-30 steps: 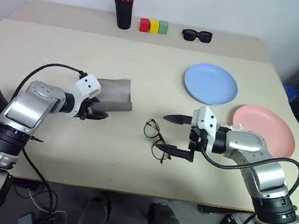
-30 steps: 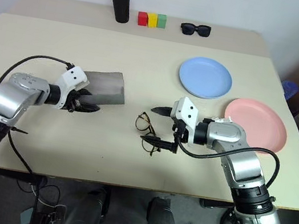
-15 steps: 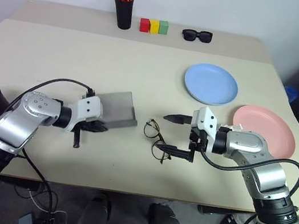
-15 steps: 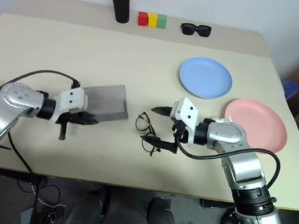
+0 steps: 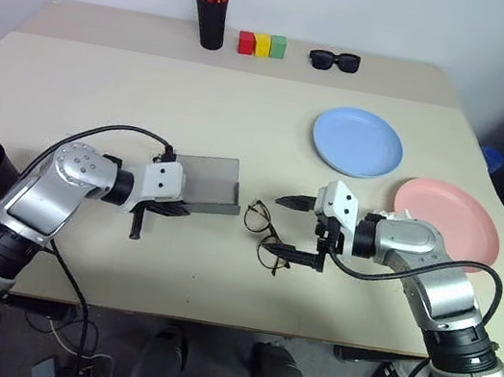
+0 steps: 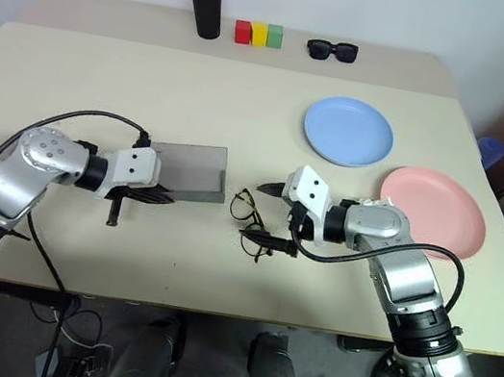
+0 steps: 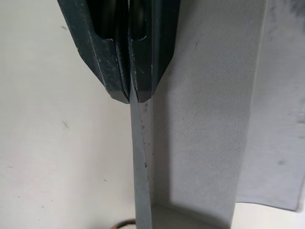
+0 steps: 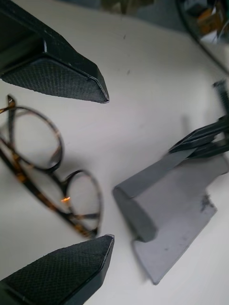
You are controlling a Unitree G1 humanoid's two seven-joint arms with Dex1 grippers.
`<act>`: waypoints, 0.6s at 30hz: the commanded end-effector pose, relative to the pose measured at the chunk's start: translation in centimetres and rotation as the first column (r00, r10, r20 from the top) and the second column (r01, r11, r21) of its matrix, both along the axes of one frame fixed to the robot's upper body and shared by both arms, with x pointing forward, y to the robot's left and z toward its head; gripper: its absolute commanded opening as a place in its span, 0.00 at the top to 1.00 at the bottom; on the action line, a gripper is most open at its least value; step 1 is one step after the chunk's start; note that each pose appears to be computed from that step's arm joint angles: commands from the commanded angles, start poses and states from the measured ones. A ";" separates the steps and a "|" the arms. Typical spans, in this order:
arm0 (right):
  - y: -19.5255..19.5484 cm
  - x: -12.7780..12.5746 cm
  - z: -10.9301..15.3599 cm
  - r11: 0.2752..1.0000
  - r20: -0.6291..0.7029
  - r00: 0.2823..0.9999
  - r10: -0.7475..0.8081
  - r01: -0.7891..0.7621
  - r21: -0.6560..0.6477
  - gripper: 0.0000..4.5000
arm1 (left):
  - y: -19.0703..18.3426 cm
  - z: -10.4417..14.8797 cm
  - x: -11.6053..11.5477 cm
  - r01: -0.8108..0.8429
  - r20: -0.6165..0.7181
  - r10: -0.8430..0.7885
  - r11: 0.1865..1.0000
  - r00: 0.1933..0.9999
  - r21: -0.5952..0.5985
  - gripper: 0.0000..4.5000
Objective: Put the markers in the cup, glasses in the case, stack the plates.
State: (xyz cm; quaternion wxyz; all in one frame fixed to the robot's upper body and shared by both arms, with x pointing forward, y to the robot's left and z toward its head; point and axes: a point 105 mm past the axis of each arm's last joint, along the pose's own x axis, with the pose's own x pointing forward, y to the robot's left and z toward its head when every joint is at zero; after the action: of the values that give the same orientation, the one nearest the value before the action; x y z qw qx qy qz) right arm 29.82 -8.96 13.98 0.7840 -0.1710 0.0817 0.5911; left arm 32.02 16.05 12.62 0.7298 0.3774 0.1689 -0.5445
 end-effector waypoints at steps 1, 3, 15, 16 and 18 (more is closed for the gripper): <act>-0.5 0.6 0.8 0.997 -0.037 0.996 -0.078 0.079 0.020 0.00 | -0.4 0.7 0.3 0.058 -0.002 -0.058 0.998 0.998 0.009 0.93; -0.9 0.8 0.5 0.991 -0.082 0.988 -0.134 0.135 0.010 0.00 | -0.3 0.8 0.6 0.062 0.010 -0.062 0.998 0.998 0.017 0.80; -0.4 0.7 0.9 0.965 -0.282 0.929 -0.239 0.259 0.035 0.00 | 0.2 5.0 2.0 -0.021 0.196 0.048 0.990 0.979 -0.137 0.28; -0.3 0.7 0.8 0.963 -0.298 0.923 -0.244 0.266 0.035 0.00 | 0.2 5.3 1.7 -0.024 0.204 0.054 0.989 0.977 -0.149 0.28; 0.0 0.7 0.6 0.961 -0.317 0.913 -0.255 0.277 0.023 0.00 | 0.4 5.5 1.0 -0.032 0.221 0.069 0.985 0.973 -0.169 0.28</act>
State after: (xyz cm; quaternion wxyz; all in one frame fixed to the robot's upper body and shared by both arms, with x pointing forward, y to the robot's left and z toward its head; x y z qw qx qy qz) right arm 30.55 -9.43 13.11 0.8370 -0.0316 0.2271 0.4968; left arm 33.66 16.36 16.82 0.7791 0.3716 0.0746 -0.4994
